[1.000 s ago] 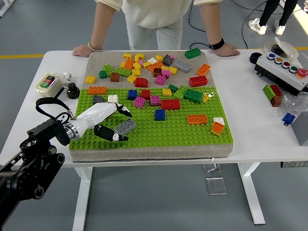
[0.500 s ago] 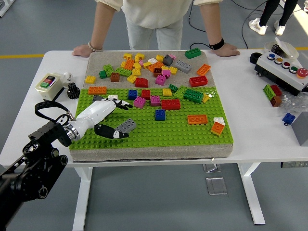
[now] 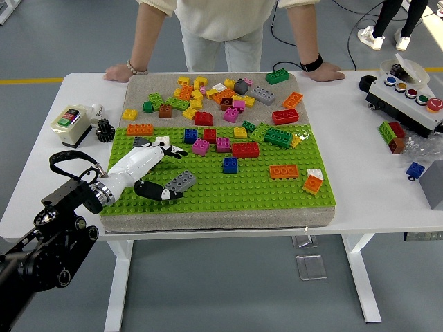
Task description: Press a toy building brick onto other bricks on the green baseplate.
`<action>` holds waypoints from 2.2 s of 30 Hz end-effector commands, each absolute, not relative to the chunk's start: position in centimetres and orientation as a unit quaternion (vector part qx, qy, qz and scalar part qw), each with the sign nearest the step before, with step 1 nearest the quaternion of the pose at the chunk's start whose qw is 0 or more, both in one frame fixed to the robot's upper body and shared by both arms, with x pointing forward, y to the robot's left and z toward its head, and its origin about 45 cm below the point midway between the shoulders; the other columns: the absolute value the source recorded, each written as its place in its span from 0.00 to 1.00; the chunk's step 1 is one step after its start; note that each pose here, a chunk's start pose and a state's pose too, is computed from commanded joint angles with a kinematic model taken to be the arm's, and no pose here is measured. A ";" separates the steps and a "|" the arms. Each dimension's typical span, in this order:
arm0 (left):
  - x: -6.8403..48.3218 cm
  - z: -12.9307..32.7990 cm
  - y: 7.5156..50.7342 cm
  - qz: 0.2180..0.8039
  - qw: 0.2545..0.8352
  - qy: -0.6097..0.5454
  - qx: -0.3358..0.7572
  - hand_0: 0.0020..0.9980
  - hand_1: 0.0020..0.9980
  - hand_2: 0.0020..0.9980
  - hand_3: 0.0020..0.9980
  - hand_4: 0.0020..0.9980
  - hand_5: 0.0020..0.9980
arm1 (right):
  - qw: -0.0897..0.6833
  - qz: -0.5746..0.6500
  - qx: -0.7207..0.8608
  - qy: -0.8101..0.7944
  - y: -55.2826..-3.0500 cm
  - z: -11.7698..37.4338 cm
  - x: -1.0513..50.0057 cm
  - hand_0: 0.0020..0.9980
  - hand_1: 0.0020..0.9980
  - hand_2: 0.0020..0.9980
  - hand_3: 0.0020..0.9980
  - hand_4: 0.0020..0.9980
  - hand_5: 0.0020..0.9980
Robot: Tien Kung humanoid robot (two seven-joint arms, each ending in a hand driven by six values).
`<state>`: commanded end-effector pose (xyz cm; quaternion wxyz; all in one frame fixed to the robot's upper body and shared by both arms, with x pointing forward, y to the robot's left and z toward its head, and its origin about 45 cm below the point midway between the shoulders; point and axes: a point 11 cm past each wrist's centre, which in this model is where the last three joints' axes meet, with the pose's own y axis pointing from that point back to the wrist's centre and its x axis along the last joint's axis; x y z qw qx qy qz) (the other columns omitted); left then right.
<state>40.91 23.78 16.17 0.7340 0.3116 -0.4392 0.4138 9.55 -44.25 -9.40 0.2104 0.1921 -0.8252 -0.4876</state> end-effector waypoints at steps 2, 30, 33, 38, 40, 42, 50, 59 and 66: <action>40.9 16.1 24.0 0.416 0.733 -0.439 0.312 0.91 0.78 0.77 0.81 1.00 0.25 | 0.211 -0.488 0.192 -0.825 -44.2 -9.4 9.5 0.74 0.66 0.71 0.59 0.91 0.50; 41.7 16.2 25.7 0.430 0.720 -0.437 0.325 0.91 0.78 0.76 0.80 1.00 0.23 | 0.210 -0.489 0.190 -0.825 -44.1 -9.4 9.5 0.74 0.66 0.71 0.59 0.91 0.50; 41.8 16.3 25.7 0.431 0.720 -0.436 0.326 0.91 0.78 0.76 0.80 1.00 0.22 | 0.210 -0.490 0.189 -0.825 -44.1 -9.4 9.5 0.74 0.66 0.71 0.59 0.91 0.50; 42.0 16.3 25.8 0.431 0.719 -0.435 0.327 0.91 0.78 0.76 0.80 1.00 0.22 | 0.211 -0.489 0.189 -0.825 -44.1 -9.4 9.5 0.74 0.66 0.71 0.59 0.91 0.50; 42.0 16.3 25.8 0.432 0.719 -0.435 0.327 0.91 0.78 0.76 0.80 1.00 0.22 | 0.211 -0.489 0.189 -0.825 -44.1 -9.4 9.5 0.74 0.66 0.71 0.59 0.91 0.50; 42.1 16.3 25.8 0.432 0.720 -0.435 0.326 0.91 0.78 0.76 0.80 1.00 0.22 | 0.211 -0.489 0.188 -0.825 -44.1 -9.4 9.5 0.74 0.66 0.71 0.59 0.91 0.50; 42.1 16.4 25.6 0.431 0.721 -0.434 0.326 0.91 0.77 0.76 0.80 1.00 0.21 | 0.211 -0.490 0.188 -0.825 -44.1 -9.5 9.5 0.74 0.66 0.71 0.59 0.91 0.50; 42.2 16.3 25.6 0.430 0.722 -0.432 0.328 0.91 0.77 0.76 0.80 1.00 0.21 | 0.211 -0.489 0.188 -0.825 -44.1 -9.5 9.5 0.74 0.66 0.71 0.59 0.91 0.50; 42.2 16.2 25.6 0.430 0.722 -0.431 0.329 0.91 0.77 0.76 0.80 1.00 0.21 | 0.213 -0.489 0.189 -0.824 -44.0 -9.5 9.4 0.74 0.66 0.71 0.59 0.91 0.50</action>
